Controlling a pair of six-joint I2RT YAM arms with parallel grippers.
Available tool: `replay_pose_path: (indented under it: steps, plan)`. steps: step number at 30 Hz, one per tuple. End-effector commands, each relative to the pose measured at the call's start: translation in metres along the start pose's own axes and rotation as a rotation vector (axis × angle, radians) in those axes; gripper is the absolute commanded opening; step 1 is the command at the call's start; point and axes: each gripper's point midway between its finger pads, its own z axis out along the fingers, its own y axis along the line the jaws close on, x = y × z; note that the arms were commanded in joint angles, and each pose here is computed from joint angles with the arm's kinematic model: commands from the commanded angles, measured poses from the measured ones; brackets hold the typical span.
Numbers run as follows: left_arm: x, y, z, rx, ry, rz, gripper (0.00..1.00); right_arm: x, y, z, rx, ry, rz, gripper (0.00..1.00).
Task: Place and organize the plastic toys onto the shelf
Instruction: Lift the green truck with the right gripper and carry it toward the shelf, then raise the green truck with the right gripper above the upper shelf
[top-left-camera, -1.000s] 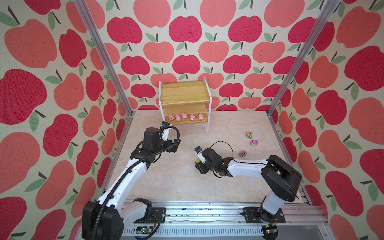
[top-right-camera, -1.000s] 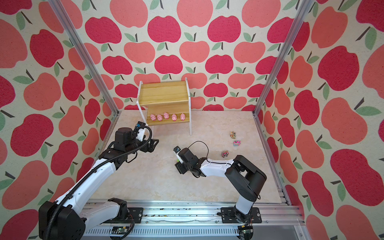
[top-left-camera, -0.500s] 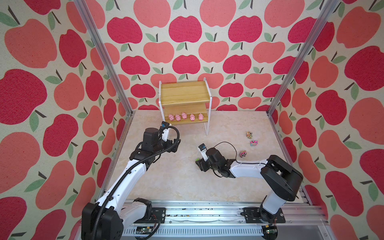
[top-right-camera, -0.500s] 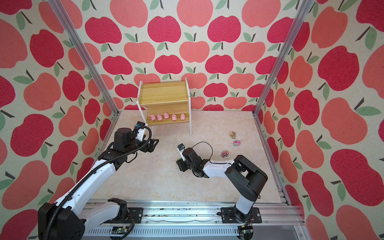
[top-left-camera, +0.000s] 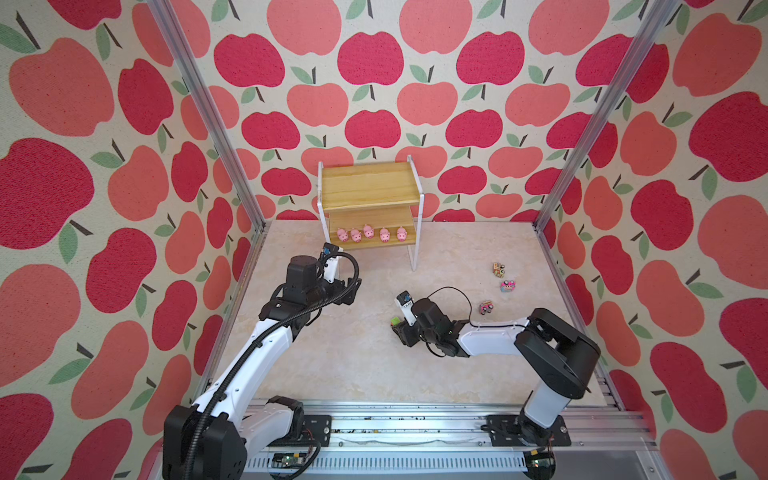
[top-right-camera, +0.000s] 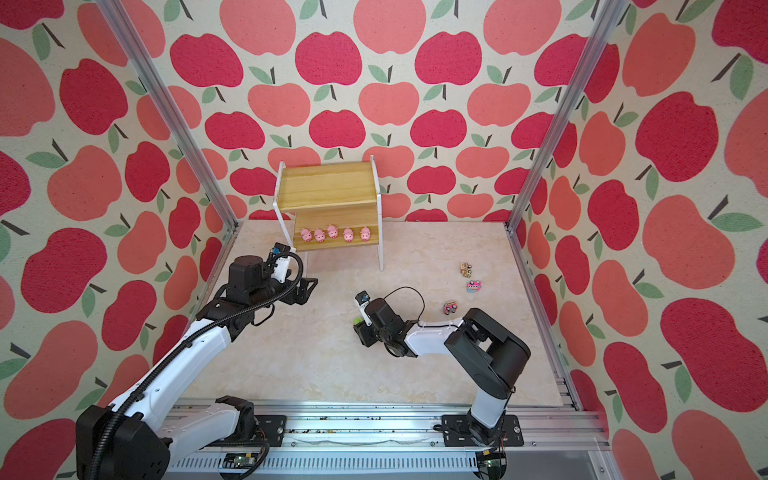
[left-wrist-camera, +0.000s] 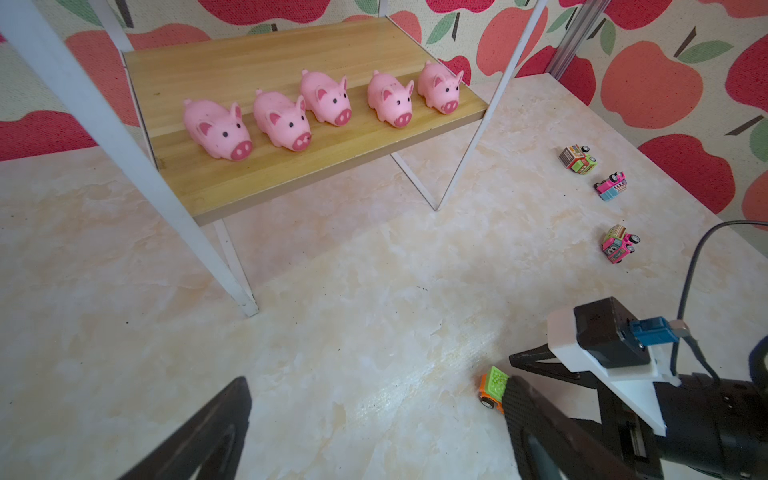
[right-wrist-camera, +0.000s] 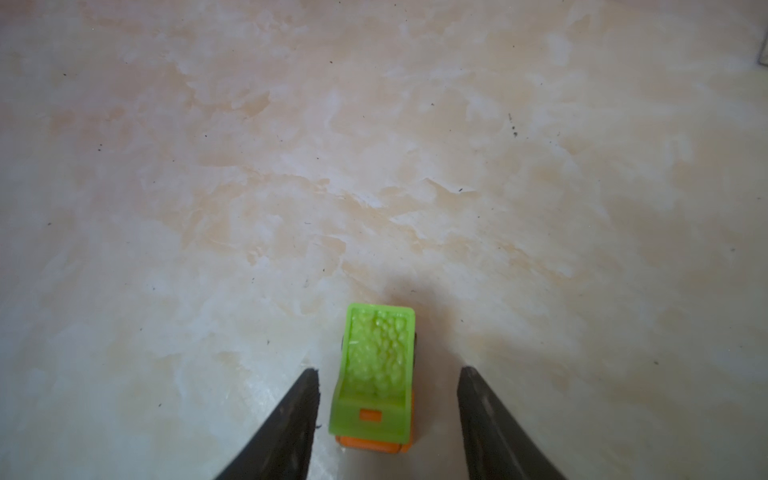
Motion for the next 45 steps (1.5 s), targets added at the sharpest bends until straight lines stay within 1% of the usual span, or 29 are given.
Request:
replay_pose_path:
  steps: [1,5,12,15,17,21,25,27,33,37,41,45]
  plan:
    - [-0.001,-0.004,-0.001,0.015,-0.012,-0.005,0.97,0.003,0.000,0.005,-0.010,0.016,0.013,0.53]
    - [0.000,-0.003,-0.001,0.014,-0.010,-0.004,0.97,0.004,0.002,0.008,-0.015,0.026,0.008,0.47]
    - [0.000,-0.004,-0.001,0.015,-0.010,-0.005,0.97,-0.001,0.004,0.007,-0.016,0.015,0.002,0.32]
    - [-0.001,-0.004,-0.001,0.015,-0.013,-0.004,0.97,-0.013,0.009,0.000,-0.022,-0.013,-0.011,0.27]
    - [-0.001,-0.004,-0.002,0.015,-0.014,-0.004,0.96,-0.025,0.015,-0.007,-0.030,-0.037,-0.027,0.25]
    - [-0.003,-0.004,-0.003,0.013,-0.021,-0.004,0.97,-0.055,0.024,-0.028,-0.033,-0.083,-0.065,0.25]
    - [-0.003,-0.001,-0.003,-0.002,-0.022,-0.002,0.96,-0.094,0.029,-0.059,-0.020,-0.156,-0.081,0.25]
    - [-0.011,-0.002,-0.013,-0.008,-0.057,0.006,0.97,-0.117,0.031,-0.078,-0.006,-0.188,-0.089,0.25]
    - [-0.018,-0.004,-0.020,-0.003,-0.084,0.007,0.97,-0.187,0.027,-0.136,0.096,-0.267,-0.118,0.25]
    - [-0.026,-0.004,-0.029,-0.004,-0.130,0.005,0.97,-0.226,0.020,-0.163,0.161,-0.307,-0.138,0.25]
    - [-0.027,-0.007,-0.028,0.020,-0.141,-0.001,0.97,-0.271,0.009,-0.184,0.193,-0.365,-0.122,0.25]
    - [-0.024,-0.011,-0.021,0.043,-0.126,-0.011,0.97,-0.318,-0.016,-0.198,0.250,-0.420,-0.057,0.25]
